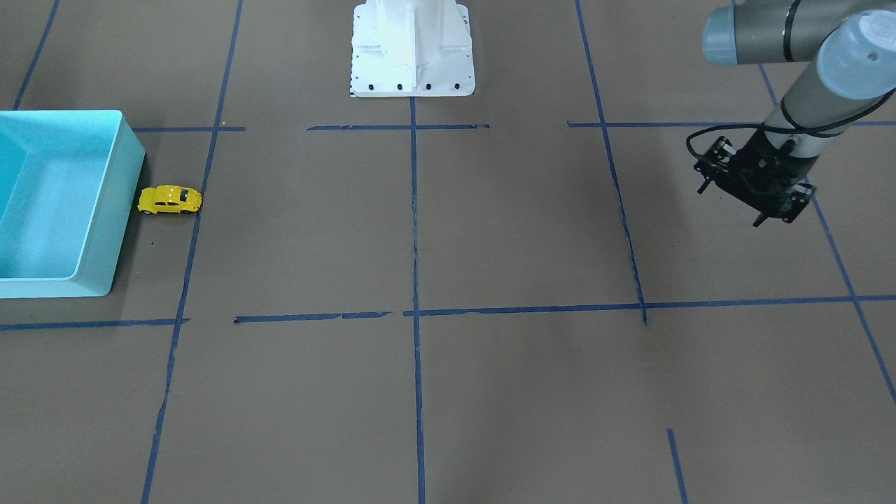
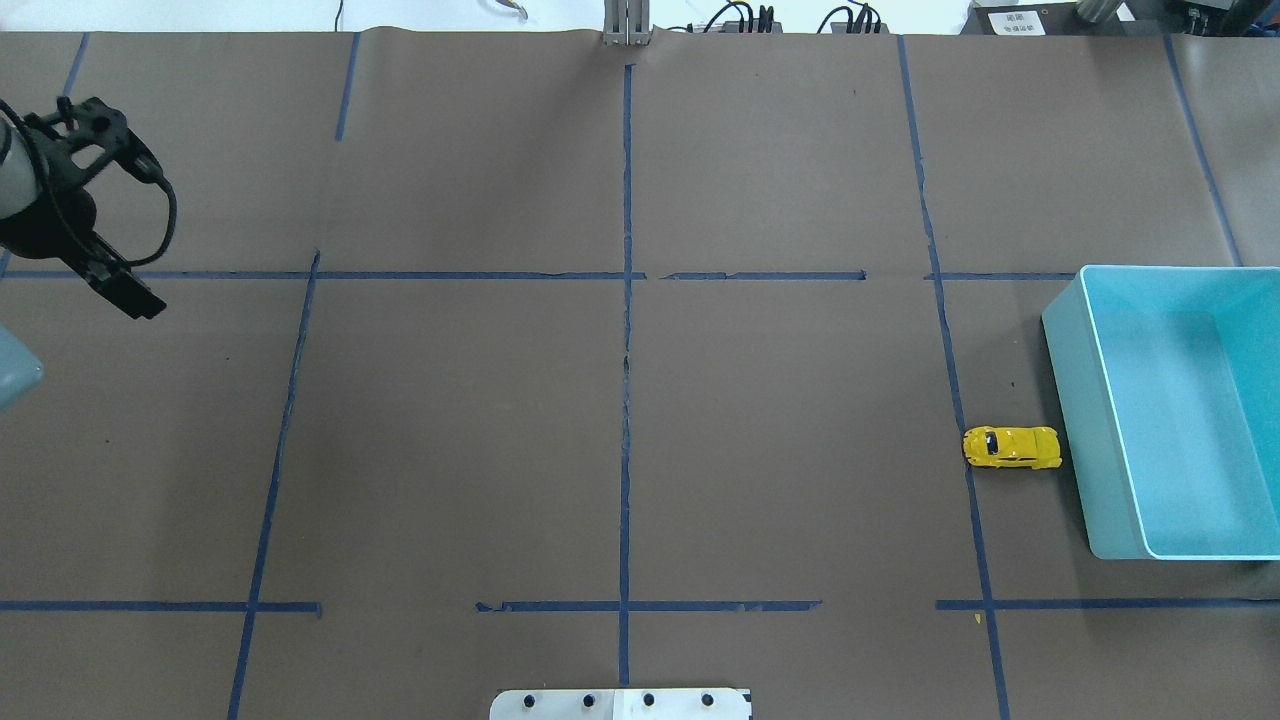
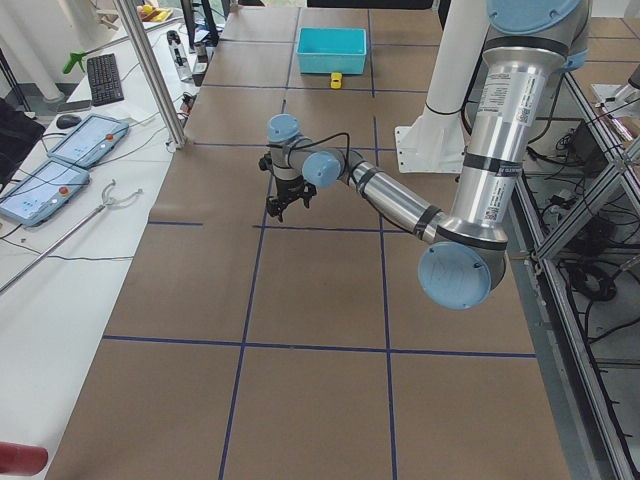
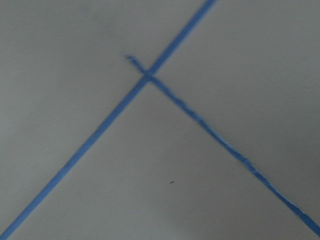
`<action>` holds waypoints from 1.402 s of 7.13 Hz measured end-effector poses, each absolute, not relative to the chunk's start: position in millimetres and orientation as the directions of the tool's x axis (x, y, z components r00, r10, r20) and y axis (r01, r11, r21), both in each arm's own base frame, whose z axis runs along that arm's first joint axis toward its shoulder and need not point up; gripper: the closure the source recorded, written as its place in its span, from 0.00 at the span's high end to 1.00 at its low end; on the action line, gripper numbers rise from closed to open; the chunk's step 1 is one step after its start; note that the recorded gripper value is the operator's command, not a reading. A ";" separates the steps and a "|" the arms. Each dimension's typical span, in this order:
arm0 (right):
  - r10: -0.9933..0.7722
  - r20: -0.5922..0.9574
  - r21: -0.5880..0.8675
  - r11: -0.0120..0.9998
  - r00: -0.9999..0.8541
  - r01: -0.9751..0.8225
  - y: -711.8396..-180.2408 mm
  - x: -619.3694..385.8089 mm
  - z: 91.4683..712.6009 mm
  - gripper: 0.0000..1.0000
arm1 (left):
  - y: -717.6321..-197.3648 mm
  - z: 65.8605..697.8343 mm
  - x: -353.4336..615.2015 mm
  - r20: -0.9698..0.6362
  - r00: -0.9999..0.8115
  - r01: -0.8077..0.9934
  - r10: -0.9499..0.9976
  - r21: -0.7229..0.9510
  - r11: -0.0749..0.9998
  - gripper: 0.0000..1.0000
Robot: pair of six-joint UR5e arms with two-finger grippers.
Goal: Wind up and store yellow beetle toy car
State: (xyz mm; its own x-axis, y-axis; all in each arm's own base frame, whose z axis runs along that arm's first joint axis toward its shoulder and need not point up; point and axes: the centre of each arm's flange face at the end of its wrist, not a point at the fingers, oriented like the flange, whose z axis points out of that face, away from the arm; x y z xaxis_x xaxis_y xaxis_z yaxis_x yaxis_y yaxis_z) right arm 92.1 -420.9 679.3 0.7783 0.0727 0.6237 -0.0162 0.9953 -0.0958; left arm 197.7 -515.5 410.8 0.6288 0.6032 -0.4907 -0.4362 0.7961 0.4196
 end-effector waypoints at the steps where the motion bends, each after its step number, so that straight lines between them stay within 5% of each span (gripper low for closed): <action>1: 0.066 0.660 -0.079 0.997 0.748 -0.018 -423.2 88.6 668.5 1.00 | -526.2 413.6 162.4 -0.528 0.712 -0.315 0.462 0.347 0.883 0.99; 5: 0.017 0.801 0.028 0.997 0.598 -0.066 -424.3 94.3 604.7 1.00 | -514.9 410.1 33.2 -0.566 0.822 0.099 -0.067 0.025 0.995 0.99; 10: -0.269 0.859 0.272 0.960 0.435 0.057 -457.4 26.3 478.5 1.00 | -484.9 576.8 -105.2 -0.588 0.809 0.006 -0.025 -0.035 0.999 0.99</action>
State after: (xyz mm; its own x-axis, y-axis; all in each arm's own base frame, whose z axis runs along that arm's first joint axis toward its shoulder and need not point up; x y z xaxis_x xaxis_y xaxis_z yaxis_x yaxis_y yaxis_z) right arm 26.3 -457.4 478.5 0.4351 -0.2695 0.8591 0.0570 0.9605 0.2724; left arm -105.2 -484.9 576.8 0.8087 -0.0255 -0.5877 0.0063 0.9994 -0.0346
